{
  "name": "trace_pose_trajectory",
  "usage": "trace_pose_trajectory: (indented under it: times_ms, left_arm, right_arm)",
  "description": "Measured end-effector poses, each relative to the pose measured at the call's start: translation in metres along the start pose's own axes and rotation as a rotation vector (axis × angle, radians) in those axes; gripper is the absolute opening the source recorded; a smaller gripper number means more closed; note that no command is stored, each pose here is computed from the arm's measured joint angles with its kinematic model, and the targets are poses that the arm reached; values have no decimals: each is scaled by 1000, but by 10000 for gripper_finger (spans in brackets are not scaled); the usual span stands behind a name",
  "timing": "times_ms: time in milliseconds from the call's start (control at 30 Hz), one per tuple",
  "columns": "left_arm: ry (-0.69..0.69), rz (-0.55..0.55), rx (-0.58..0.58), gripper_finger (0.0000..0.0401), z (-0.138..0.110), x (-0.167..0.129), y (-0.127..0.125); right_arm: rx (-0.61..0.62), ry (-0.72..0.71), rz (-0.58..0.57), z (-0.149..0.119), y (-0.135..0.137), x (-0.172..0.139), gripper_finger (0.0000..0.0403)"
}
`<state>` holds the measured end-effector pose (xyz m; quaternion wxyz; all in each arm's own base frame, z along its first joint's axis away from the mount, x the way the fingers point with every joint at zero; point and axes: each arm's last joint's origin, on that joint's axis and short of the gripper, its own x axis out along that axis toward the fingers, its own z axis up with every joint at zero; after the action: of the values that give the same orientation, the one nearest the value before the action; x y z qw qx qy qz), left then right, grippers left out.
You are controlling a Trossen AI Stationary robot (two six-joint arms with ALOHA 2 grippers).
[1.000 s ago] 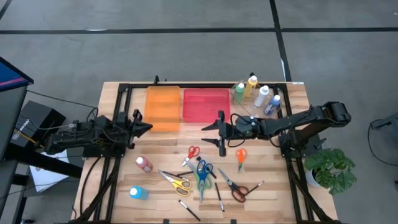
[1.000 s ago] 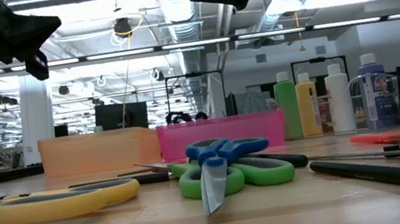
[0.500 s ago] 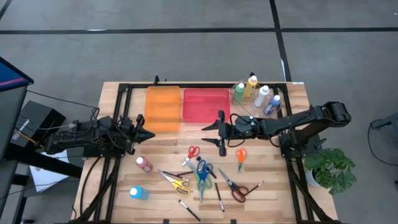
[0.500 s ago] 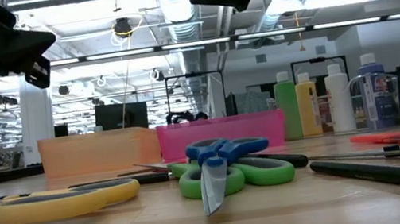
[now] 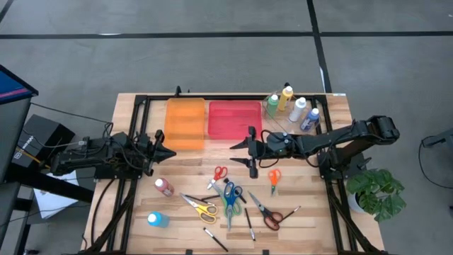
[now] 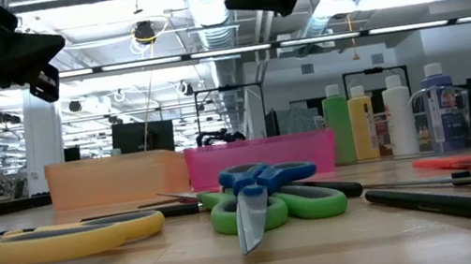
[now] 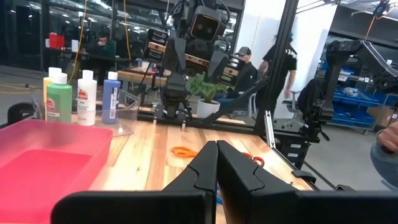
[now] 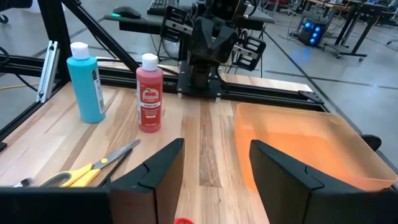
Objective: Pick & Place Paint Supplies
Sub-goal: Put the pink paint bottle into the transparent bin
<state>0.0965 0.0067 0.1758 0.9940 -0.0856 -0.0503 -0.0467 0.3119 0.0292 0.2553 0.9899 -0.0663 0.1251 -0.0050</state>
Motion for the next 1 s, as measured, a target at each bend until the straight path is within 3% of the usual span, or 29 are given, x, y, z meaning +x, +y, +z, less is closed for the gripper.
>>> trace_pose_trajectory:
  times_ms: [1000]
  left_arm:
    - [-2,7,0,1,0,0,0]
  right_arm:
    - [14,14,1,-1,0,0,179]
